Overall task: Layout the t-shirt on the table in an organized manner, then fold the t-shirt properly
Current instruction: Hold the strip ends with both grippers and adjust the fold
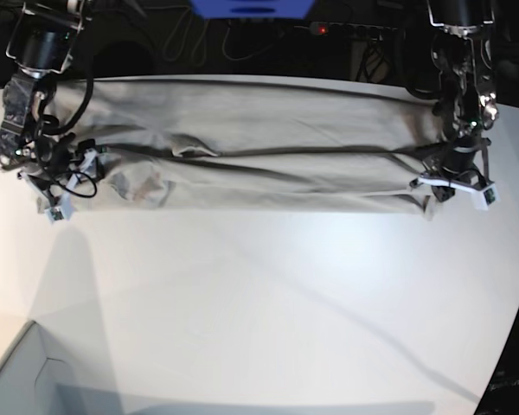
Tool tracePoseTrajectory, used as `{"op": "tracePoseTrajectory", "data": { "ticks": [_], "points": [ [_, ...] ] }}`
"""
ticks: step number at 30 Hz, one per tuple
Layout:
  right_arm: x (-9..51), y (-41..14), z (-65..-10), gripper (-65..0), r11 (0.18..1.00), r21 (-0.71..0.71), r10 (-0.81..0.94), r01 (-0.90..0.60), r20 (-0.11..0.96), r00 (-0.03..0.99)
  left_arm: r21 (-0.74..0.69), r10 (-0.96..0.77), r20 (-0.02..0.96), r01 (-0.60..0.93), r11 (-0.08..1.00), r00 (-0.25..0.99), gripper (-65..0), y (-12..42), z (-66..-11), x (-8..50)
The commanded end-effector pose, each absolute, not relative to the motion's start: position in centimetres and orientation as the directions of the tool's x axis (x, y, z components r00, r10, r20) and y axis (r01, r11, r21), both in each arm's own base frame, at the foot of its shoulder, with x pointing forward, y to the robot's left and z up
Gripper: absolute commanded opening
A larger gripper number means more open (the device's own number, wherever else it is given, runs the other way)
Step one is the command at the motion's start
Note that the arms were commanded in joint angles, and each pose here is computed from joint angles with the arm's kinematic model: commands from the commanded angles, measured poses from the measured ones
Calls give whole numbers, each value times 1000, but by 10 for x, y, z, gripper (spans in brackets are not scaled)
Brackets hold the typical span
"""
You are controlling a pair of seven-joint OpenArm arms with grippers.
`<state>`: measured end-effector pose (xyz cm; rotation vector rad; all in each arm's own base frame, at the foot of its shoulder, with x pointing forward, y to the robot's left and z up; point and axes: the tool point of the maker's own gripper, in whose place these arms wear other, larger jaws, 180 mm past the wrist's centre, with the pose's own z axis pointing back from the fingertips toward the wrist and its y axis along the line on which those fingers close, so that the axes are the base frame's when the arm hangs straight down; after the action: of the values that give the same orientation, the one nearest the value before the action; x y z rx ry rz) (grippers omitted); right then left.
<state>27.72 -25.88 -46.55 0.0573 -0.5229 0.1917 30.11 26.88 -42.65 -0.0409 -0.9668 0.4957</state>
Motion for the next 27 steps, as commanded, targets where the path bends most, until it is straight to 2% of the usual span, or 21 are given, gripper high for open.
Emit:
{"op": "tracePoseTrajectory", "data": {
  "ticks": [1, 2, 8, 9, 16, 23, 27],
  "points": [
    [285, -266, -458, -356, 980, -11, 177, -200, 516, 838, -251, 406, 809, -375, 892, 424, -650, 274, -411, 311],
    [284, -266, -460, -381, 980, -7, 175, -199, 513, 841, -251, 406, 809, -375, 892, 424, -650, 274, -411, 311],
    [294, -269, -442, -635, 978, -47, 196, -204, 551, 811, -253, 407, 809, -374, 892, 425, -650, 273, -411, 311],
    [296, -270, -436, -650, 976, -61, 205, -207, 559, 804, -253, 407, 809, -374, 892, 425, -650, 273, -411, 311],
    [301, -274, -404, -650, 964, -146, 263, -221, 609, 748, -253, 408, 809, -375, 892, 424, -650, 274, -411, 311],
    [297, -272, -409, -645, 963, -142, 269, -230, 599, 754, -253, 407, 810, -375, 892, 423, -650, 274, -411, 311],
    [296, -271, -409, -556, 964, -138, 263, -226, 600, 756, -250, 406, 809, -376, 892, 425, -650, 274, -412, 310]
  ]
}}
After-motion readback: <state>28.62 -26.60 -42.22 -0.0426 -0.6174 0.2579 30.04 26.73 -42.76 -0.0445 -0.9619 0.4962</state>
